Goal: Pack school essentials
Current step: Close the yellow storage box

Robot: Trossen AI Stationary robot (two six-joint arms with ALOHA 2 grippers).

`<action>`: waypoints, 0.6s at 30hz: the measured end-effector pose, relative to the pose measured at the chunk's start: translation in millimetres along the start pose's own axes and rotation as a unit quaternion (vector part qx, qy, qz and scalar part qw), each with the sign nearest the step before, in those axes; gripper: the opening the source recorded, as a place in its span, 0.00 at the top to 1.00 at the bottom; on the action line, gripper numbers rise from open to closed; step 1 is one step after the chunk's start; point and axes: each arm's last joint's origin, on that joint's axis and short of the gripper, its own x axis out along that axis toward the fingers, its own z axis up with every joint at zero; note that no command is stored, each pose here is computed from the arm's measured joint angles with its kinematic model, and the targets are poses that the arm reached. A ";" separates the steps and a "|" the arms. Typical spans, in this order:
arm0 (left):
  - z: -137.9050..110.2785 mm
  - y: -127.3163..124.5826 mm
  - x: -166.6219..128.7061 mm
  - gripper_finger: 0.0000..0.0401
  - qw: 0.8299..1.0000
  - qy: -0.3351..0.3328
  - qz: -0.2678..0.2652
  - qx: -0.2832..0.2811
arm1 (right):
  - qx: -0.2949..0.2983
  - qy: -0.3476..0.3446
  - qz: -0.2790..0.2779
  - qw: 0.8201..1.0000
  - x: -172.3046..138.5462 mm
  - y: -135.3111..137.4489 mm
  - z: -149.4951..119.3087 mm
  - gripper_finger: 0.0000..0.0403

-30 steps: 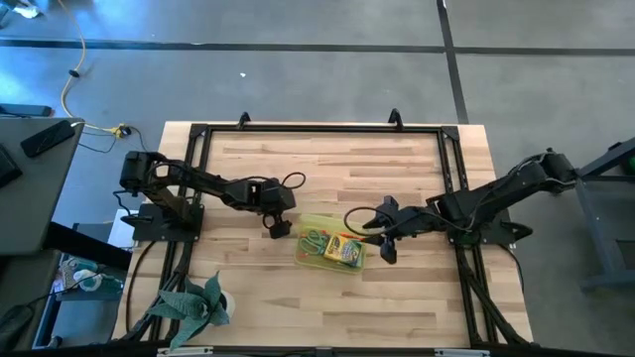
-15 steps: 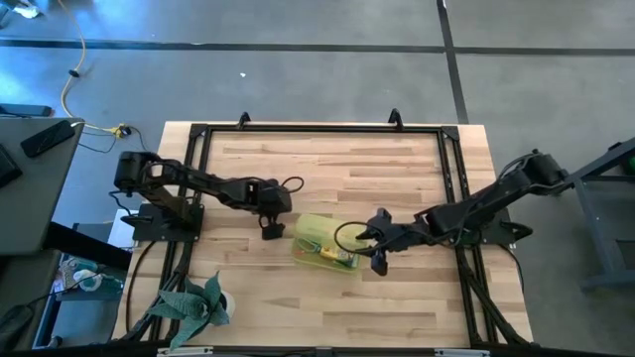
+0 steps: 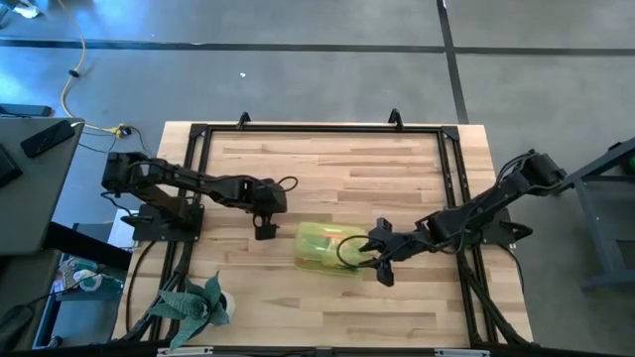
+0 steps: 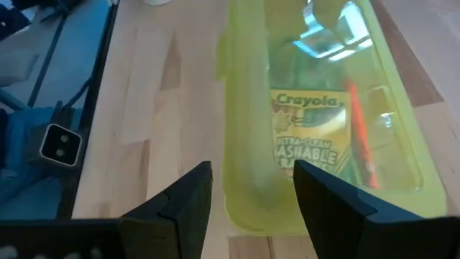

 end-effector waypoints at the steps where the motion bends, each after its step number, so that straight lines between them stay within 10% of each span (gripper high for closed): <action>1: 0.8 0.2 -3.2 0.00 1.000 -0.007 -0.001 0.000 | -0.001 0.000 0.001 1.000 -0.2 0.8 -0.4 0.54; 18: 46.1 -2.7 -66.4 0.00 0.980 -0.196 -0.027 0.000 | 0.000 -0.005 -0.005 1.000 -0.4 1.4 -0.6 0.54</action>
